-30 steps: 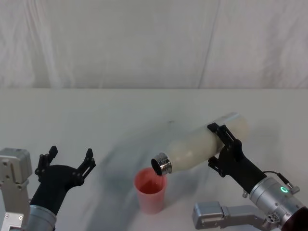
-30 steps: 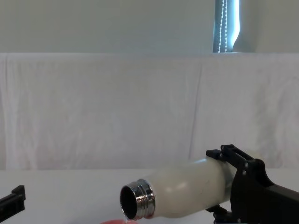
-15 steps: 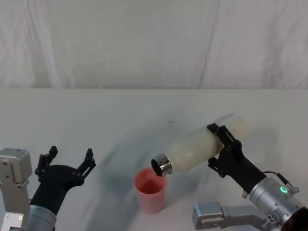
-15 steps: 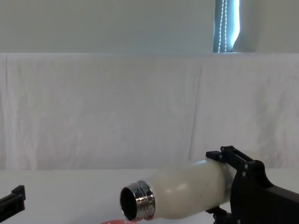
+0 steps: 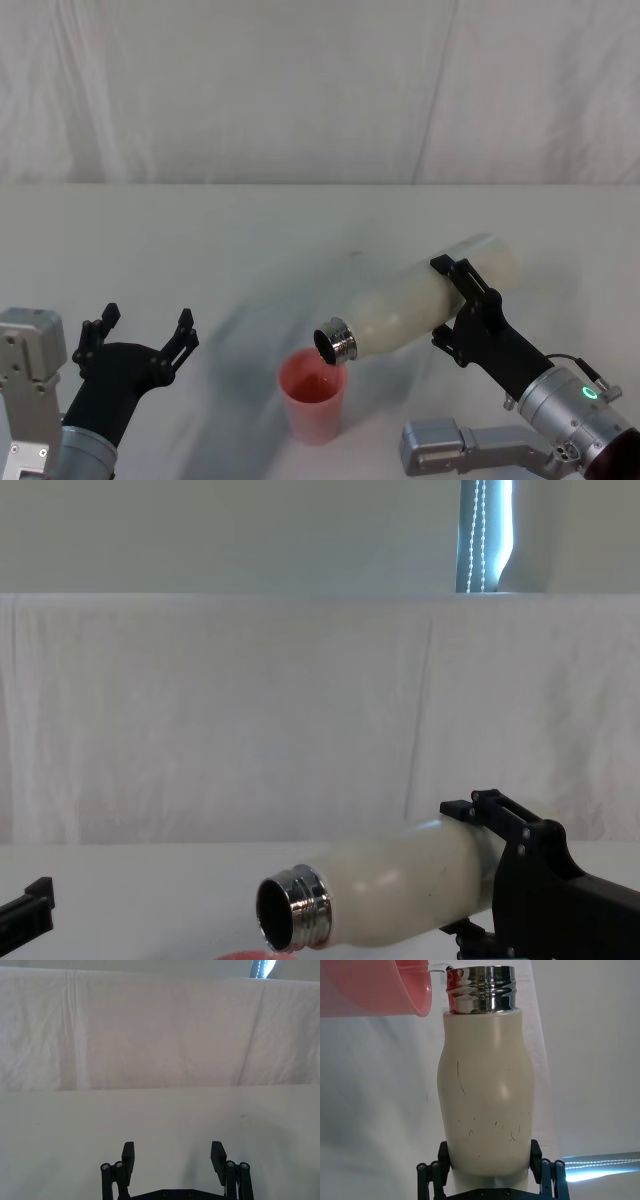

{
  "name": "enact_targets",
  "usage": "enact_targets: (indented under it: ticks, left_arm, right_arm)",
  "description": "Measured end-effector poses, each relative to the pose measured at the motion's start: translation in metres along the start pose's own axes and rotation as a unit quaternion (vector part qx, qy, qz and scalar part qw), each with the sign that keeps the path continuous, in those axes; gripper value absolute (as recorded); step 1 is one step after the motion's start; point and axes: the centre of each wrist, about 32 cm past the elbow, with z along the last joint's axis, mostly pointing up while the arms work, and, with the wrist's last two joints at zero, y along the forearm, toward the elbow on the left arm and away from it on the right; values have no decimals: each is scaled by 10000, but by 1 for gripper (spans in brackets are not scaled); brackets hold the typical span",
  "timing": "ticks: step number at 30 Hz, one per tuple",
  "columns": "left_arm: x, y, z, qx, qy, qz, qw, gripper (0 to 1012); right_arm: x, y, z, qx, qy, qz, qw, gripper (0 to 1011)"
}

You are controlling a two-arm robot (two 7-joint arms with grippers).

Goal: Grasp the thermos with one hand and pour water into the cup lid.

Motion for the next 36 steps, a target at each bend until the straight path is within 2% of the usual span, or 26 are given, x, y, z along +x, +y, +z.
enact_targets:
  ticks: [36]
  left_arm:
    - [0,0,0,0,0,0,10000,1001]
  right_arm:
    - [-3,-9,5,5,-42,-2,10000,960]
